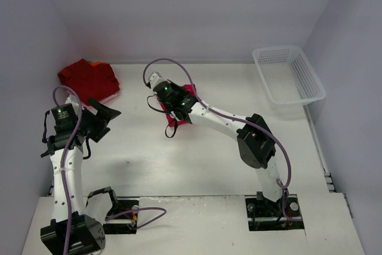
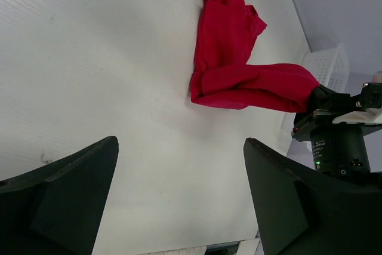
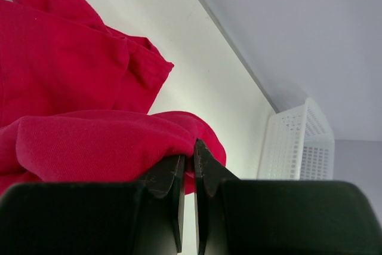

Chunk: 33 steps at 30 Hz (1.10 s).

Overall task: Fold and stack the t-shirts
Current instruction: Fold the tshirt

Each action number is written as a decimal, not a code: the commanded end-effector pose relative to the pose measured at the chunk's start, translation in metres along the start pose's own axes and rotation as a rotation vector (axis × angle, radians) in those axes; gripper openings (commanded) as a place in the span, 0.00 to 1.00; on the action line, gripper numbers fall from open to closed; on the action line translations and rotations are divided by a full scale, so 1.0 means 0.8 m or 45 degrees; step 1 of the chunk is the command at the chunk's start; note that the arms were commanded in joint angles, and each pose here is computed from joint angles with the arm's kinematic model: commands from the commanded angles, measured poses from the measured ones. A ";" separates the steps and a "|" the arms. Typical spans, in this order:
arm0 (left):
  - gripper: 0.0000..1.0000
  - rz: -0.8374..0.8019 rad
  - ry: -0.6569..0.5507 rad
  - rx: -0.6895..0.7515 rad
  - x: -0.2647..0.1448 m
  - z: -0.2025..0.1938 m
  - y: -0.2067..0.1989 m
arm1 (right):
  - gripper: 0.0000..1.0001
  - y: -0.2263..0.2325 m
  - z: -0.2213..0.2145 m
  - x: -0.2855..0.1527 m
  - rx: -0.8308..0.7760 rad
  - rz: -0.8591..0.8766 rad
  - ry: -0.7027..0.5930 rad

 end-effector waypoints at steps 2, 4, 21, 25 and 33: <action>0.81 -0.049 -0.063 0.060 0.002 0.013 -0.008 | 0.00 -0.031 0.026 0.001 0.105 -0.089 -0.086; 0.81 -0.048 -0.062 0.059 0.003 0.013 -0.007 | 0.00 -0.032 0.027 0.003 0.106 -0.090 -0.088; 0.81 -0.040 -0.052 0.052 0.010 0.014 -0.003 | 0.00 -0.024 0.031 0.036 0.114 -0.081 -0.092; 0.81 -0.038 -0.052 0.051 0.012 0.015 -0.002 | 0.00 -0.024 0.034 0.038 0.128 -0.086 -0.111; 0.81 -0.031 -0.048 0.042 0.017 0.015 0.002 | 0.00 -0.030 0.037 0.047 0.156 -0.120 -0.125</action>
Point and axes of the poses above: each gripper's point midway between its finger pads, its own x axis out along the fingers, its own y axis along the line the jaws close on, z = x × y, the point moved 8 cm from there along -x, back along the fingers, and after that the axes turned 5 degrees about -x, right-handed, at the moved point
